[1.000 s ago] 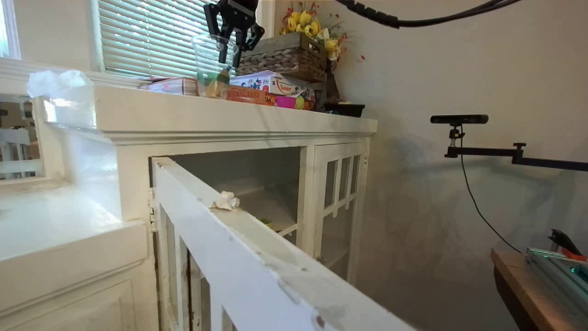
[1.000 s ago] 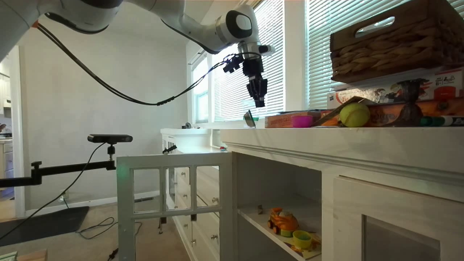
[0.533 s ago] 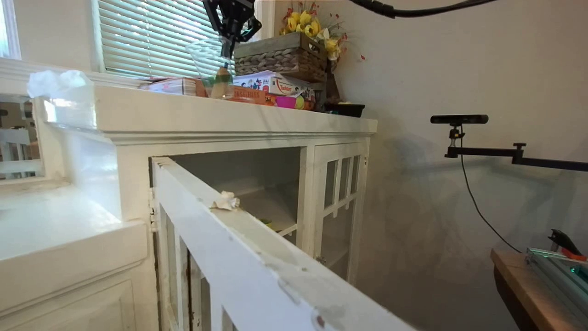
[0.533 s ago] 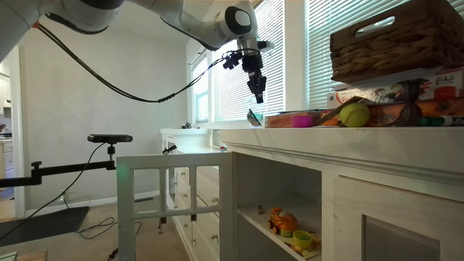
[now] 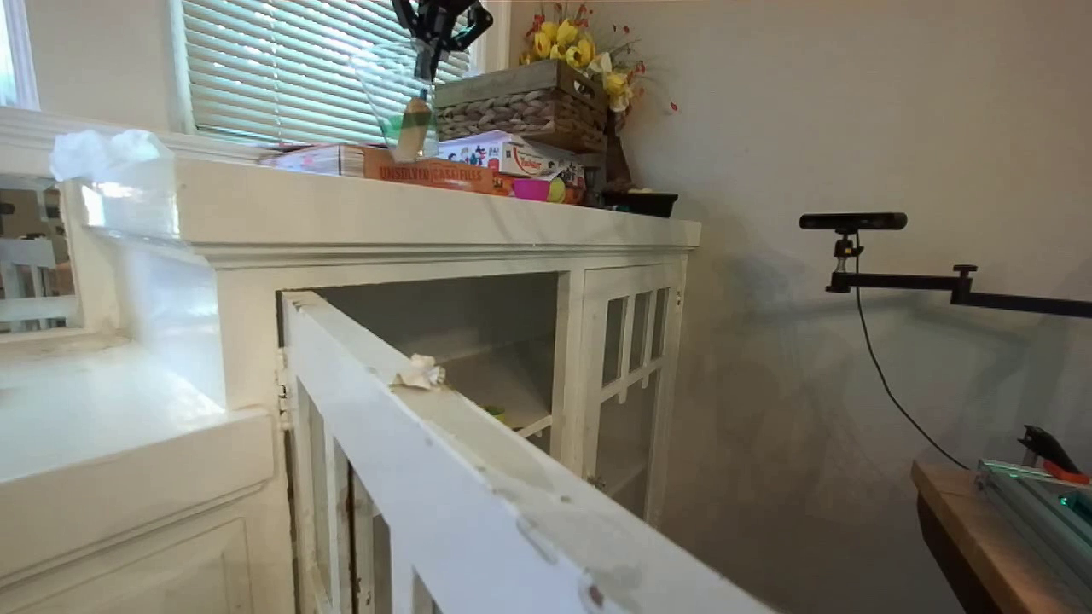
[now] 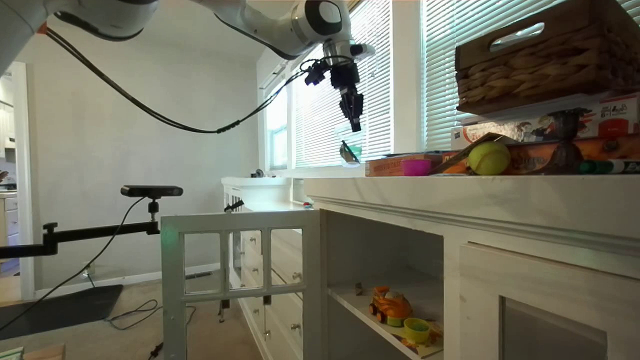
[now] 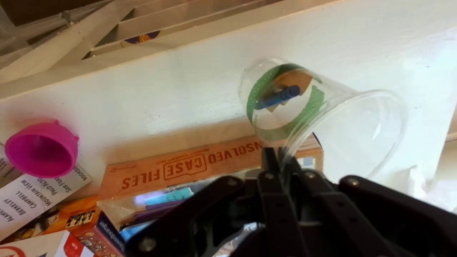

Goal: Pour the contents in the clear cup into the basket.

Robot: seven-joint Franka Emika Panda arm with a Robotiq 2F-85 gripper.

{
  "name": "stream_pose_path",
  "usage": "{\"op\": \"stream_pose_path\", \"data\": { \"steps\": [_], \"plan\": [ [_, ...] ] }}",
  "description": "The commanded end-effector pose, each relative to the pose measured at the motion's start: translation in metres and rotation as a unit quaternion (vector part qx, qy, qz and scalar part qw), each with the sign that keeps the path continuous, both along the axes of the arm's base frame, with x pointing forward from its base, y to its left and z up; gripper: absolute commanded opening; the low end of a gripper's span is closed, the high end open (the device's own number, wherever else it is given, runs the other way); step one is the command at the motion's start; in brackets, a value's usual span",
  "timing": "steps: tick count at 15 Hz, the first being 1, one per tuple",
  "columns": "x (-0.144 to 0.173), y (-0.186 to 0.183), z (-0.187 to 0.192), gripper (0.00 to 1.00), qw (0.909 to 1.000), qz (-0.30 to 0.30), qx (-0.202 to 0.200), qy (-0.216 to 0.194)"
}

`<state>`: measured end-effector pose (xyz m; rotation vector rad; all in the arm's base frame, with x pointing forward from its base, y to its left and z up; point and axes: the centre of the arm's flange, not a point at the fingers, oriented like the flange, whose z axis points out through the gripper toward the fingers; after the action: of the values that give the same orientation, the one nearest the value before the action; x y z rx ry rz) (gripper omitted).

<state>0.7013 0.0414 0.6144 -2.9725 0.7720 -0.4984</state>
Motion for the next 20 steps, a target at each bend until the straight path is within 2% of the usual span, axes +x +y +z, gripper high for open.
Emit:
{"op": "stream_pose_path", "data": {
  "steps": [1, 5, 9, 12, 15, 20],
  "plan": [
    [-0.033, -0.002, 0.044, 0.02, 0.9985, -0.047, -0.006, -0.026],
    [-0.066, -0.019, 0.095, 0.02, 0.9878, -0.129, -0.019, -0.084],
    [-0.095, -0.037, 0.139, 0.02, 0.9700, -0.203, -0.027, -0.130],
    [-0.111, -0.054, 0.157, 0.02, 0.9550, -0.251, -0.021, -0.157],
    [-0.122, -0.068, 0.163, 0.02, 0.9324, -0.312, -0.018, -0.182],
    [-0.127, -0.095, 0.162, 0.02, 0.8898, -0.405, -0.022, -0.210]
  ]
}}
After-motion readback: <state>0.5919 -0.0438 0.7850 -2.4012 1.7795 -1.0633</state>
